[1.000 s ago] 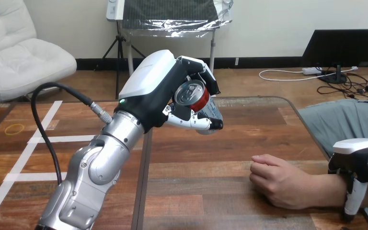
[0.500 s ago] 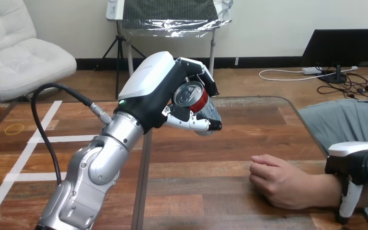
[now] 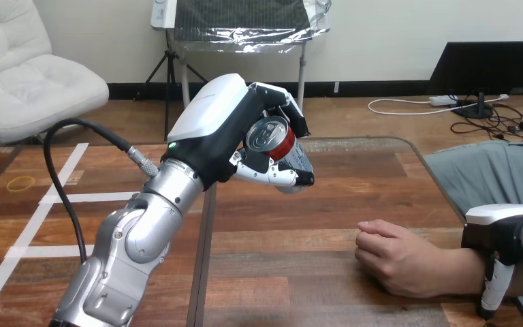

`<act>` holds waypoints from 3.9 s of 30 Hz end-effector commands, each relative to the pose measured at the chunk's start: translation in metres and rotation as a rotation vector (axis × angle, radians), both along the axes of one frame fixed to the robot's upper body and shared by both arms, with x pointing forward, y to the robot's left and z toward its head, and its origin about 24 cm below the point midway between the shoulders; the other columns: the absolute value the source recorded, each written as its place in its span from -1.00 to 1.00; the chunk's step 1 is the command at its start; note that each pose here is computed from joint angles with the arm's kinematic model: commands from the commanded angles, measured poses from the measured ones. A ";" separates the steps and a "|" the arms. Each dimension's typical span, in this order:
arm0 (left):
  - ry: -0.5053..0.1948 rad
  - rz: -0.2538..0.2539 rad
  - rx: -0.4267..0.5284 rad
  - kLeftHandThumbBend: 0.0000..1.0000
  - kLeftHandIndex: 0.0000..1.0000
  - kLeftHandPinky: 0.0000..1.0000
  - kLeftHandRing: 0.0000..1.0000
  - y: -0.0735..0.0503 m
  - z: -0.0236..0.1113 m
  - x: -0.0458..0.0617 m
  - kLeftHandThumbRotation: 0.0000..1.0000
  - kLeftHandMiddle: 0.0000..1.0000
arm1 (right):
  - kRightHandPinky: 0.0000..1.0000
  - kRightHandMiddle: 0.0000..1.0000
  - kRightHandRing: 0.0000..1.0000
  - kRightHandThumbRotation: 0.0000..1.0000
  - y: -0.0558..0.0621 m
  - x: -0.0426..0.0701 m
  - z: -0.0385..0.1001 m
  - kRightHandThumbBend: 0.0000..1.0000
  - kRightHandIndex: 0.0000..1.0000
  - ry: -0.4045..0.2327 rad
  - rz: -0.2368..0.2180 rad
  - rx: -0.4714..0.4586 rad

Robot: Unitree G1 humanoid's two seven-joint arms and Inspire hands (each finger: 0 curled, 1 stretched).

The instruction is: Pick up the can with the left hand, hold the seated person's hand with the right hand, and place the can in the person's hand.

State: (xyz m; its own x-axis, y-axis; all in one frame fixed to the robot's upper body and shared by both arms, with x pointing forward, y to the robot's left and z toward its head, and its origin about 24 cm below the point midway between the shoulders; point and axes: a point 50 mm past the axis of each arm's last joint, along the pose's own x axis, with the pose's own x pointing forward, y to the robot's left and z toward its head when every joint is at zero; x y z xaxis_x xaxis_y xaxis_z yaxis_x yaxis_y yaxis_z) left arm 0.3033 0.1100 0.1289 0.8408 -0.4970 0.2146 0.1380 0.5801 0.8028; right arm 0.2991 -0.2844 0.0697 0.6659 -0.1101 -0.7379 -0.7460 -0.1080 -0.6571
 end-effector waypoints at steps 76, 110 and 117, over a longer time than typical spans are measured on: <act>-0.064 0.016 0.019 0.19 -0.03 -0.43 -0.31 -0.005 0.017 0.018 -1.00 -0.14 | -0.40 0.02 -0.20 -1.00 0.004 0.009 0.025 0.35 0.05 -0.083 0.003 0.031; -0.045 -0.002 -0.002 0.23 -0.05 -0.37 -0.25 -0.026 0.020 0.038 -1.00 -0.10 | -0.30 0.06 -0.09 -1.00 0.016 0.029 0.073 0.43 0.01 -0.222 0.051 0.033; -0.036 -0.009 0.001 0.24 -0.04 -0.38 -0.26 -0.031 0.020 0.039 -1.00 -0.11 | -0.27 0.08 -0.07 -1.00 0.020 0.031 0.081 0.43 0.00 -0.242 0.064 0.024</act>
State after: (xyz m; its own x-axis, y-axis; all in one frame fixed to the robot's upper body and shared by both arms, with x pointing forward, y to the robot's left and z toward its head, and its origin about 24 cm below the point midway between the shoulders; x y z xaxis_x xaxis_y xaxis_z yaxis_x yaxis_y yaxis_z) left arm 0.3329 0.0964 0.1157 0.8699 -0.4751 0.1324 0.1883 0.5682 0.8011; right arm 0.3062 -0.2771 0.0895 0.6924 -0.0815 -0.7169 -0.7214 -0.0950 -0.6859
